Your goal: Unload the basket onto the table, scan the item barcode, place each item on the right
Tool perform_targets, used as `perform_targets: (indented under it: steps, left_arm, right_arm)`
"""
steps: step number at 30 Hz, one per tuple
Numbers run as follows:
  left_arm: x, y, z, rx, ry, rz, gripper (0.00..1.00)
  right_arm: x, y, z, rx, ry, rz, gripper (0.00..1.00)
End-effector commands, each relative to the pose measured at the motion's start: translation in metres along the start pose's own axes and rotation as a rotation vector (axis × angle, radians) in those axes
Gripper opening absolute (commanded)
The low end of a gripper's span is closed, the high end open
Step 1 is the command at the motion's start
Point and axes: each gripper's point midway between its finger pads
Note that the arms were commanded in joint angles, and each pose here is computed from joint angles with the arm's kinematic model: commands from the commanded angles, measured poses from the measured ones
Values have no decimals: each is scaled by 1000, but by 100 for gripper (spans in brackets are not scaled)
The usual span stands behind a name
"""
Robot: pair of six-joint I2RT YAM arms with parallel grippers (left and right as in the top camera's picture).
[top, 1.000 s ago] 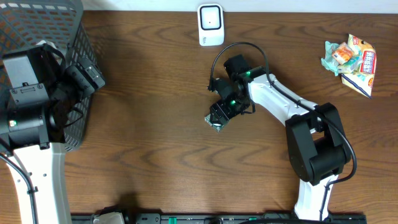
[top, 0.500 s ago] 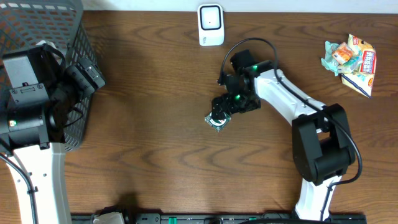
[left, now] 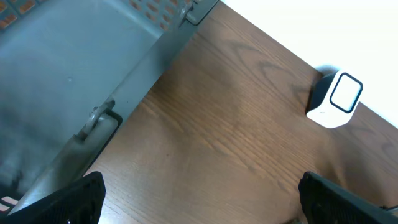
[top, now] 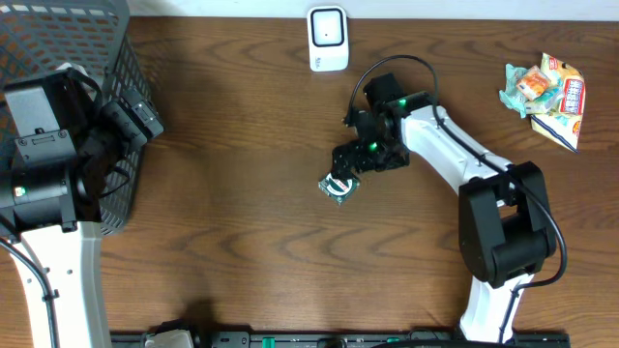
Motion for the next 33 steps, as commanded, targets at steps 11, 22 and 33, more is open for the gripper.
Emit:
perform_targets:
  steps: [11, 22, 33]
  left_arm:
    - [-1, 0, 3, -12, -10, -5, 98]
    - [-1, 0, 3, -12, -10, -5, 98]
    - [-1, 0, 3, -12, -10, -5, 97]
  right_arm:
    - [-11, 32, -47, 32, -389, -91, 99]
    - [-6, 28, -38, 30, -420, -62, 96]
    - [7, 20, -17, 23, -380, 6, 91]
Point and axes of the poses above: each gripper's point midway between its finger pads, its own y axis back along the fingers, its own z axis along the line the jaws close on, x = y × z, and after that the axes turned 6 degrees about y, right-handed
